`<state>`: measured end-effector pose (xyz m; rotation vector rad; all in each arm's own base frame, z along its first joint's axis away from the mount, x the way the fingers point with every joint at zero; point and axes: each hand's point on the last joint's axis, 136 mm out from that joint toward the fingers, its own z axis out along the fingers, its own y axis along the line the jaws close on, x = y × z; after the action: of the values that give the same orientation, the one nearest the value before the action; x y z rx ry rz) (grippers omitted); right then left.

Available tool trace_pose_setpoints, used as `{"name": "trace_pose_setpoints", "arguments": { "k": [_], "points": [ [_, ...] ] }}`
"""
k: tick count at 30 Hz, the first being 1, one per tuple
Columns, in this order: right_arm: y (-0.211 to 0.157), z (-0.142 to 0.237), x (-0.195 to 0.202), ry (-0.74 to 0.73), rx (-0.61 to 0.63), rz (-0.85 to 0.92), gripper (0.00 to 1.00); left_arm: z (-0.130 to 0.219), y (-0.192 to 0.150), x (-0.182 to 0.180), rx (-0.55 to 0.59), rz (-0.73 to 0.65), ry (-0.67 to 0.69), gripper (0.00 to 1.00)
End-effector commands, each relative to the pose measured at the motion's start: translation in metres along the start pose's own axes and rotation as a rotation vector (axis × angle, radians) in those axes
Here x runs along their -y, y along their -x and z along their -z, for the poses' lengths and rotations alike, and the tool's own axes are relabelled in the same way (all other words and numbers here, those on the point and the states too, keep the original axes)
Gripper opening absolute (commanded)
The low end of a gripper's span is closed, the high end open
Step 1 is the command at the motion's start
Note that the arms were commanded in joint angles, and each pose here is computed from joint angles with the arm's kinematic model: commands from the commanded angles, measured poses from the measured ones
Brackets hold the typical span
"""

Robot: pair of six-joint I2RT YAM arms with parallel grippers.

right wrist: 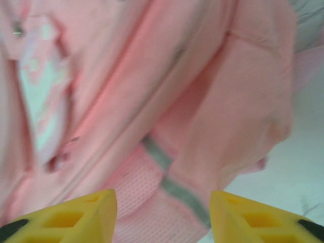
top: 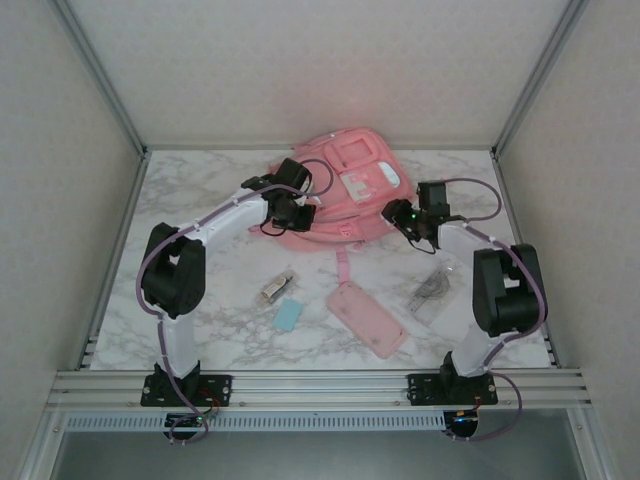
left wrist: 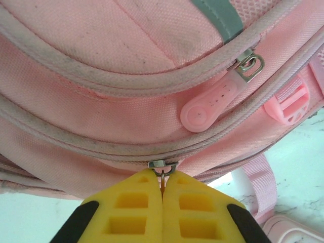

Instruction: Pack books, pencil case, and school supplies into a backpack

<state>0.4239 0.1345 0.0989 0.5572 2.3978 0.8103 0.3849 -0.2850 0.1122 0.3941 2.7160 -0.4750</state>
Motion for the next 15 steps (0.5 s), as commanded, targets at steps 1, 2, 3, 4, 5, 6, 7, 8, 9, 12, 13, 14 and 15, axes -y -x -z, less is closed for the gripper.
{"name": "trace_pose_setpoints", "arguments": {
  "k": [1, 2, 3, 4, 5, 6, 7, 8, 9, 12, 13, 14, 15],
  "points": [
    [-0.032, 0.019, -0.025, 0.096, -0.084, -0.040, 0.53, 0.005, 0.011, 0.034, 0.027, -0.017, -0.087, 0.00],
    [-0.041, 0.021, -0.030, 0.110, -0.101, -0.056, 0.53, 0.003, 0.010, 0.035, 0.022, -0.025, -0.083, 0.00],
    [-0.049, 0.022, -0.035, 0.128, -0.114, -0.061, 0.53, 0.003, 0.009, 0.035, 0.020, -0.029, -0.079, 0.00],
    [-0.056, 0.022, -0.041, 0.146, -0.119, -0.068, 0.53, 0.002, 0.008, 0.035, 0.017, -0.033, -0.077, 0.00],
    [-0.060, 0.022, -0.044, 0.155, -0.121, -0.086, 0.53, 0.003, 0.007, 0.036, 0.016, -0.035, -0.077, 0.00],
    [-0.063, 0.021, -0.049, 0.174, -0.125, -0.114, 0.53, 0.003, 0.005, 0.036, 0.014, -0.035, -0.076, 0.00],
    [-0.066, 0.019, -0.057, 0.204, -0.129, -0.132, 0.52, 0.004, 0.004, 0.037, 0.018, -0.038, -0.075, 0.00],
    [-0.067, 0.017, -0.062, 0.223, -0.133, -0.145, 0.52, 0.006, 0.003, 0.038, 0.018, -0.039, -0.076, 0.00],
    [-0.069, 0.014, -0.070, 0.245, -0.133, -0.155, 0.51, 0.007, 0.001, 0.039, 0.020, -0.041, -0.077, 0.00],
    [-0.074, 0.001, -0.083, 0.274, -0.136, -0.186, 0.47, 0.009, -0.006, 0.047, 0.016, -0.039, -0.094, 0.00],
    [-0.077, -0.005, -0.087, 0.284, -0.145, -0.200, 0.47, 0.010, -0.009, 0.050, 0.017, -0.043, -0.099, 0.00],
    [-0.078, -0.010, -0.090, 0.294, -0.152, -0.215, 0.46, 0.010, -0.011, 0.052, 0.016, -0.041, -0.104, 0.00],
    [-0.080, -0.015, -0.093, 0.310, -0.162, -0.233, 0.46, 0.010, -0.013, 0.055, 0.019, -0.042, -0.110, 0.00]
  ]
}}
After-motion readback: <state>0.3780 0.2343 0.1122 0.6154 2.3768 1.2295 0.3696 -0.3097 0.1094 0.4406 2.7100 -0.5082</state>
